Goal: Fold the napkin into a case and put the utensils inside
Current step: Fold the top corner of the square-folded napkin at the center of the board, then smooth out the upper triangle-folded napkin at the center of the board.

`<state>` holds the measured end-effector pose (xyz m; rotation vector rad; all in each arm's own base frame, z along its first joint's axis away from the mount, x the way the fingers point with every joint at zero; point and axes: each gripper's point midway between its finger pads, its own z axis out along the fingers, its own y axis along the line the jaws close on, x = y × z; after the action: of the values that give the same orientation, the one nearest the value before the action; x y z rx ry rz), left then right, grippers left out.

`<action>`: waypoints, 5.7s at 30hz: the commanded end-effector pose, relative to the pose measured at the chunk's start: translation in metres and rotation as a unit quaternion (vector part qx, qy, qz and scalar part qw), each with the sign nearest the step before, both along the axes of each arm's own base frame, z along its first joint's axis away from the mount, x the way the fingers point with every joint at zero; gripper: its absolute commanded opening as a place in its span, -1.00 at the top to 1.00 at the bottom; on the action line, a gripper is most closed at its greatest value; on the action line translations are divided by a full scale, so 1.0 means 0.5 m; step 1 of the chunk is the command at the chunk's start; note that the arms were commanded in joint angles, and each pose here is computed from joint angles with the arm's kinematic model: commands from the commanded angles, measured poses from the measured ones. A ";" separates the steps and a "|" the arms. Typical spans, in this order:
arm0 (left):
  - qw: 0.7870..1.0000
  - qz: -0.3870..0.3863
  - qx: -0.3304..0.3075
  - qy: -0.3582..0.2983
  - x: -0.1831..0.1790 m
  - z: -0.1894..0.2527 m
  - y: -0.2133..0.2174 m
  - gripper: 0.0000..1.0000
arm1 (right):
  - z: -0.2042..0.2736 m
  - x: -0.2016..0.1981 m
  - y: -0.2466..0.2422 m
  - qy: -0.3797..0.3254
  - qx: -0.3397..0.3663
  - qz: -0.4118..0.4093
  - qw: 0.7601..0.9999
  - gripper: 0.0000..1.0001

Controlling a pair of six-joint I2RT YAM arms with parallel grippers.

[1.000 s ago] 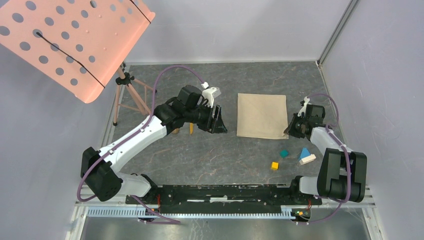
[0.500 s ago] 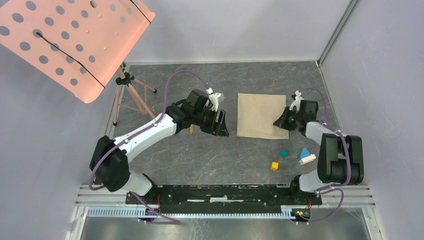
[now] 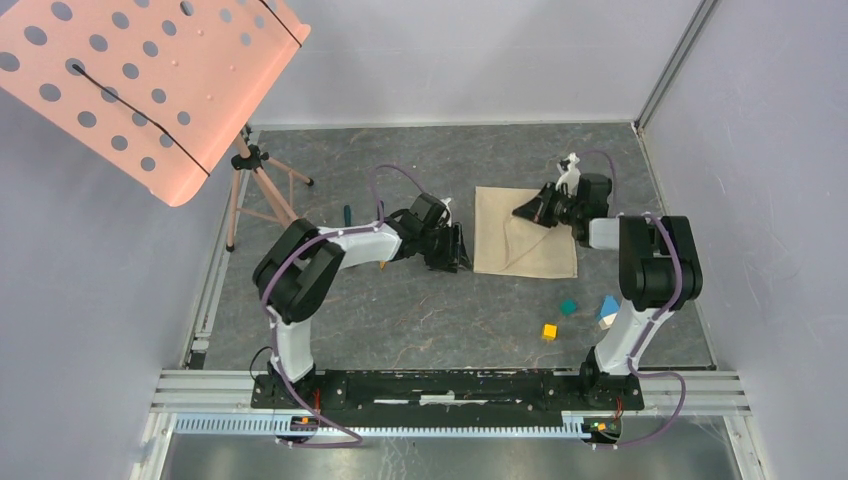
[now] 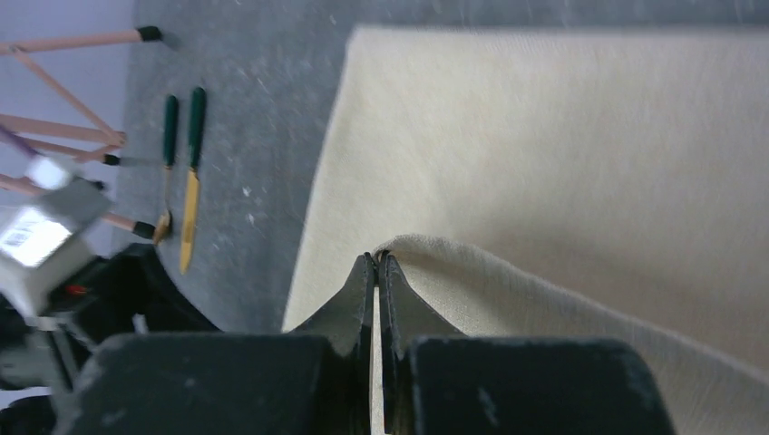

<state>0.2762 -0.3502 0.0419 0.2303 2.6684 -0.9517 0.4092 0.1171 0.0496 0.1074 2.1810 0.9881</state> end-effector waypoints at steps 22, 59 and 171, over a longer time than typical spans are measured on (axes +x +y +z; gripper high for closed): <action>0.996 0.072 -0.018 -0.038 0.056 -0.051 -0.060 0.42 | 0.071 0.089 0.119 -0.118 0.066 0.090 0.987 0.99; 0.998 0.060 0.019 -0.028 0.004 -0.089 -0.036 0.74 | 0.049 0.174 0.119 -0.123 0.068 0.051 0.989 0.99; 0.981 0.131 -0.053 -0.131 0.441 -0.054 -0.114 0.72 | -0.021 0.212 -0.248 -0.085 0.038 -0.140 0.986 0.24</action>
<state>0.5023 -0.4238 0.0285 0.0154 2.2640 -0.9577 0.5074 -0.0008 0.0366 0.3396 1.9518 0.8997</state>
